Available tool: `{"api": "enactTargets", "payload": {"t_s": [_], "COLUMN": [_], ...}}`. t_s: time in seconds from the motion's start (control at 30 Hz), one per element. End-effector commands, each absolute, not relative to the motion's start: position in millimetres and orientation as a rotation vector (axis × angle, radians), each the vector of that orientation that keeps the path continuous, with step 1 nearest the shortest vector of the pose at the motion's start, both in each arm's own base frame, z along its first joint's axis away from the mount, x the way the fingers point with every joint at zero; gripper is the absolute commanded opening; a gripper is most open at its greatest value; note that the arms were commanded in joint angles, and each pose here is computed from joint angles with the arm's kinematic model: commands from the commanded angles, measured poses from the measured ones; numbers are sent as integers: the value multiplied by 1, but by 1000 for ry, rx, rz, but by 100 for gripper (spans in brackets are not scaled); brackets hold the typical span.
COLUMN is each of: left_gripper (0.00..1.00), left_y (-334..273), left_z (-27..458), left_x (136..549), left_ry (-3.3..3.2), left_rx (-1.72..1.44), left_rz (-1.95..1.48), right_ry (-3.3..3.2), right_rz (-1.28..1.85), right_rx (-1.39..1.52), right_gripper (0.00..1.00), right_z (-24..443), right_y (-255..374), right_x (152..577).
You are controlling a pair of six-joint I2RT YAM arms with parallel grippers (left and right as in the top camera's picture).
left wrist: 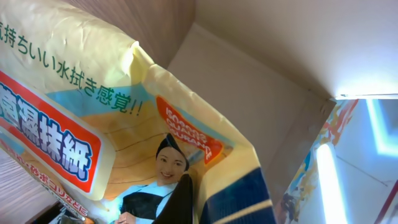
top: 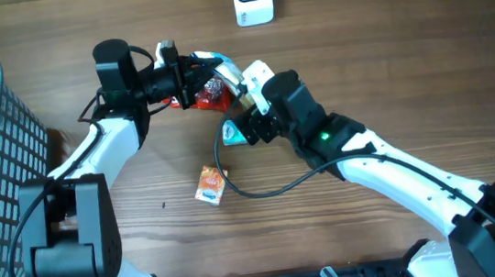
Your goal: Scan the item barcode
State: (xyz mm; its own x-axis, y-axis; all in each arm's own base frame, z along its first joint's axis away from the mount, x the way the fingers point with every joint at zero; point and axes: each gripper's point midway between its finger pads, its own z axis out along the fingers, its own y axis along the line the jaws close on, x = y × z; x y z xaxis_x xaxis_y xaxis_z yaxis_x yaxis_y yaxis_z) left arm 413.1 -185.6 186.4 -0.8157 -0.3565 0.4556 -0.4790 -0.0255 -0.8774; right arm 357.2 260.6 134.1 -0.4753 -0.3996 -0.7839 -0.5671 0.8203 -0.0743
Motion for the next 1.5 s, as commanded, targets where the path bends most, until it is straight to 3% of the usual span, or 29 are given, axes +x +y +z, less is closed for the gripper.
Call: {"api": "enactTargets", "payload": {"t_s": [0.0,0.17,0.23,0.3,0.33,0.37,0.5,0.57,0.6,0.67,0.73,0.8,0.9,0.93,0.97,1.1,1.27,1.47], "left_gripper": [4,9,21,32,46,51,56,56,59,63,65,56,27,12,4,4,4,4], "left_y": [-183,-177,-165,-155,-150,-146,-112,-93,-82,-69,-69,-86,-121,-132,-142,-161,-163,-182], "left_z": [202,209,201,181,158,140,76,66,68,73,75,74,79,81,80,70,71,61], "left_x": [412,392,387,385,382,379,354,340,331,315,305,304,313,314,312,301,302,310], "left_ry": [-2129,-2210,-2197,-2229,-2283,-2330,-2576,-2670,-2770,-2926,-3032,-3091,-3172,-3187,-3196,-3194,-3201,-3225], "left_rx": [879,542,543,630,735,825,1128,1226,1266,1281,1242,1146,1004,958,913,802,797,733], "left_rz": [2020,2097,2076,2018,1925,1827,1298,1061,895,613,430,413,521,557,571,543,556,594], "right_ry": [2160,2218,2220,2184,2160,2149,2203,2240,2283,2310,2348,2425,2548,2596,2638,2635,2621,2554], "right_rz": [279,307,316,445,530,580,675,699,760,905,1071,1231,1368,1338,1263,985,668,1062], "right_rx": [-601,-494,-416,-377,-383,-381,-262,-184,-86,-120,-177,-134,-133,-97,6,189,283,182], "right_gripper": [100,100,100,100,100,100,99,85,69,52,18,4,4,4,4,4,4,4], "right_z": [124,122,142,176,192,201,198,187,173,152,121,90,51,39,28,26,47,88], "right_y": [260,251,234,221,217,212,195,194,199,222,247,262,278,275,264,201,120,162], "right_x": [359,359,362,359,355,352,356,362,368,372,373,367,344,342,347,377,384,371]}}
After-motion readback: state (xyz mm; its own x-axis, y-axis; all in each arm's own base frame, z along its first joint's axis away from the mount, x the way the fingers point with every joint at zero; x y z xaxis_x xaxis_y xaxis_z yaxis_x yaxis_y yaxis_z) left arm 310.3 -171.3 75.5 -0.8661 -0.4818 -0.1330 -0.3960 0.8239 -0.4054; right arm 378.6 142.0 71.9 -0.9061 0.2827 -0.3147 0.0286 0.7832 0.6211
